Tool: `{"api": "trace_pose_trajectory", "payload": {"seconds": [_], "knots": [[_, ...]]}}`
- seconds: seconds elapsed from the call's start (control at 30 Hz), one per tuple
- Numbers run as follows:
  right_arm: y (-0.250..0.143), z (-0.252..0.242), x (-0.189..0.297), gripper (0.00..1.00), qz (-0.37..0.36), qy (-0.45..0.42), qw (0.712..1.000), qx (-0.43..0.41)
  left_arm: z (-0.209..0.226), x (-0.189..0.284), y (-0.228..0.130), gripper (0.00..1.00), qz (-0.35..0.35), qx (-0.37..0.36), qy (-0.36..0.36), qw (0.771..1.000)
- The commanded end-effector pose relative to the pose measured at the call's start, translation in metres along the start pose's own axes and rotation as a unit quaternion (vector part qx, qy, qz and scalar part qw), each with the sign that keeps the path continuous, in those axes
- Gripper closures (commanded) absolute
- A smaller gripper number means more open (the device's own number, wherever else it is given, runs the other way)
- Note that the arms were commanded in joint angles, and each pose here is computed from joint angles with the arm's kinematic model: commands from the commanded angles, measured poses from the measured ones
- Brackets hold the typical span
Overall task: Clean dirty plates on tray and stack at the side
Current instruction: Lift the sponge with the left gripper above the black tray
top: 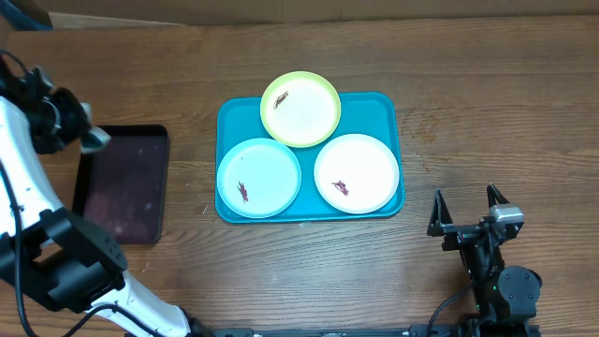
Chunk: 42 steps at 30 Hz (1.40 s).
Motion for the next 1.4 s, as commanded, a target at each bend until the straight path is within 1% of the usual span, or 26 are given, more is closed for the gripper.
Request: {"api": "trace_pose_trajectory", "payload": {"seconds": [0.0,0.07,0.17,0.3,0.37,0.47,0.53,0.6,0.67,0.83,0.9,0.97,1.1,1.2,1.27,1.3,1.37], "knots": [[-0.002,-0.001,0.000,0.00,-0.002,-0.002,1.000,0.001,0.023,-0.055,-0.029,0.96,0.062,-0.001,0.046,0.997],[-0.002,-0.001,0.000,0.00,-0.002,-0.002,1.000,0.001,0.030,-0.073,-0.040,0.96,0.077,0.001,0.051,0.996],[-0.002,-0.001,0.000,0.00,-0.002,-0.002,1.000,0.001,0.041,-0.075,-0.042,0.96,0.077,0.006,0.072,0.994],[-0.002,-0.001,0.000,0.00,-0.002,-0.002,1.000,0.001,0.035,-0.042,-0.025,0.96,0.058,0.022,0.065,0.996],[-0.002,-0.001,0.000,0.00,-0.002,-0.002,1.000,0.001,0.023,-0.020,-0.014,0.96,0.043,0.024,0.038,0.998],[-0.002,-0.001,0.000,0.00,-0.002,-0.002,1.000,0.000,0.002,0.011,-0.003,0.96,0.019,0.016,-0.008,1.000],[-0.002,-0.001,0.000,0.00,-0.002,-0.002,1.000,0.001,0.000,0.014,0.000,0.96,0.011,-0.007,0.000,1.000],[-0.002,-0.001,0.000,0.00,-0.002,-0.002,1.000,0.001,0.005,0.004,-0.003,0.96,0.016,-0.011,0.019,1.000],[-0.002,-0.001,0.000,0.00,-0.002,-0.002,1.000,0.001,0.011,-0.018,-0.011,0.96,0.034,-0.009,0.022,0.999],[-0.002,-0.001,0.000,0.00,-0.002,-0.002,1.000,0.001,0.036,-0.082,-0.045,0.96,0.084,0.000,0.034,0.996],[-0.002,-0.001,0.000,0.00,-0.002,-0.002,1.000,0.001,0.040,-0.087,-0.047,0.96,0.085,0.003,0.035,0.996],[-0.002,-0.001,0.000,0.00,-0.002,-0.002,1.000,0.001,0.040,-0.076,-0.040,0.96,0.075,0.005,0.033,0.997],[-0.002,-0.001,0.000,0.00,-0.002,-0.002,1.000,0.000,0.025,-0.028,-0.015,0.96,0.043,0.004,0.022,0.999],[-0.002,-0.001,0.000,0.00,-0.002,-0.002,1.000,0.001,0.003,0.012,0.000,0.96,0.012,-0.004,-0.019,1.000],[-0.002,-0.001,0.000,0.00,-0.002,-0.002,1.000,0.001,-0.011,0.032,0.004,0.96,0.000,-0.011,-0.051,0.999],[-0.002,-0.001,0.000,0.00,-0.002,-0.002,1.000,0.001,-0.013,0.037,0.005,0.96,-0.004,-0.013,-0.053,0.998],[-0.002,-0.001,0.000,0.00,-0.002,-0.002,1.000,0.001,-0.008,0.035,0.006,0.96,-0.009,-0.015,-0.027,0.999]]}}
Point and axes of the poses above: each gripper's point midway between its finger pads, its own x axis back along the fingers, its own z axis along the line the jaws close on, y = z × x, the point moved 5 cm from there along x, back along the fingers, and after that the axes turned 8 degrees about x, right-handed, at the moved point
